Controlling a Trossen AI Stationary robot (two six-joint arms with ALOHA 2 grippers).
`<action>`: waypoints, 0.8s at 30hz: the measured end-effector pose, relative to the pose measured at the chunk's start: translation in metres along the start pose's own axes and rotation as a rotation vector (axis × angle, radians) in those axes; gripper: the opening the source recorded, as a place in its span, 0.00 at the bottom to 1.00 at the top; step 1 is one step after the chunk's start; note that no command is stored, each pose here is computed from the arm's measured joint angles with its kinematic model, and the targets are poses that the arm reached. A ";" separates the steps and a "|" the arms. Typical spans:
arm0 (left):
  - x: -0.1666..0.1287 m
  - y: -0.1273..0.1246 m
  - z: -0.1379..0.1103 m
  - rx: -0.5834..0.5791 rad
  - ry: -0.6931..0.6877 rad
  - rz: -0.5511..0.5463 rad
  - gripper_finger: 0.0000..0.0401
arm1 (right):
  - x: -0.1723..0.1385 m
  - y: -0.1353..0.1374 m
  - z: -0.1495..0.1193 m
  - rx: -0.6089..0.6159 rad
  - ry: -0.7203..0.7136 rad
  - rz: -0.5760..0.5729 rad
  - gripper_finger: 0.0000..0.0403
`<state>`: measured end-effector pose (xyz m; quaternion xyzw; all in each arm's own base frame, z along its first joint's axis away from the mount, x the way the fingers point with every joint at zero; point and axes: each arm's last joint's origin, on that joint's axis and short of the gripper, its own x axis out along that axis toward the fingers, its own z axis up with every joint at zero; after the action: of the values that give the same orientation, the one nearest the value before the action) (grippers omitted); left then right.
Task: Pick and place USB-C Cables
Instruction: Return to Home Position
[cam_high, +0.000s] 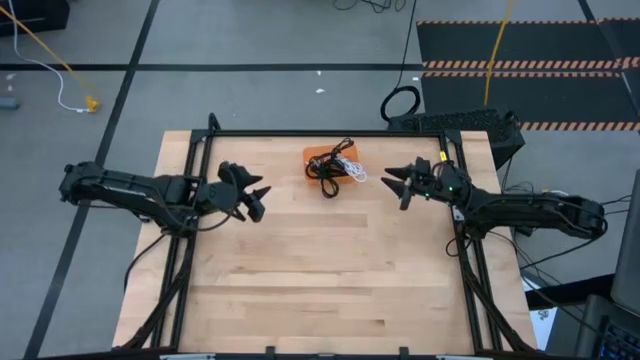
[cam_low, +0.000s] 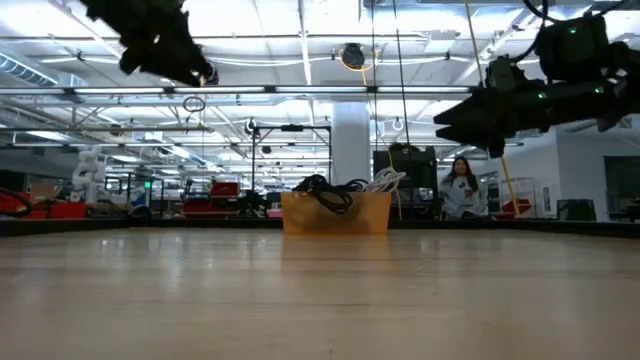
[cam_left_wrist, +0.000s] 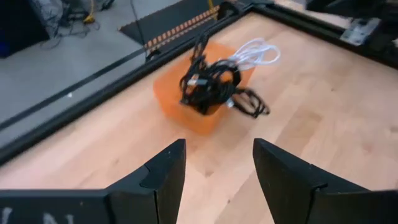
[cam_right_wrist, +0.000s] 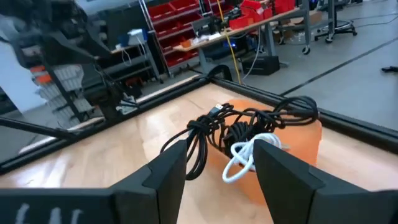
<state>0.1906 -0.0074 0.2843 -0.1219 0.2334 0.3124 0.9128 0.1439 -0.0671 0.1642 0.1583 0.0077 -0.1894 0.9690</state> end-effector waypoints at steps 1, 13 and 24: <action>0.001 0.001 -0.006 -0.014 0.004 0.007 0.48 | -0.002 -0.001 -0.002 0.006 -0.005 0.002 0.44; 0.007 0.022 -0.071 -0.180 0.026 0.075 0.48 | -0.007 -0.002 -0.007 0.041 -0.035 0.009 0.44; 0.022 0.029 -0.117 -0.247 -0.033 -0.014 0.48 | -0.007 -0.003 -0.012 0.024 0.022 -0.011 0.44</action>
<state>0.1468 -0.0170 0.1700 -0.2298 0.1771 0.3343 0.8967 0.1368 -0.0637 0.1519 0.1718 0.0169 -0.1930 0.9659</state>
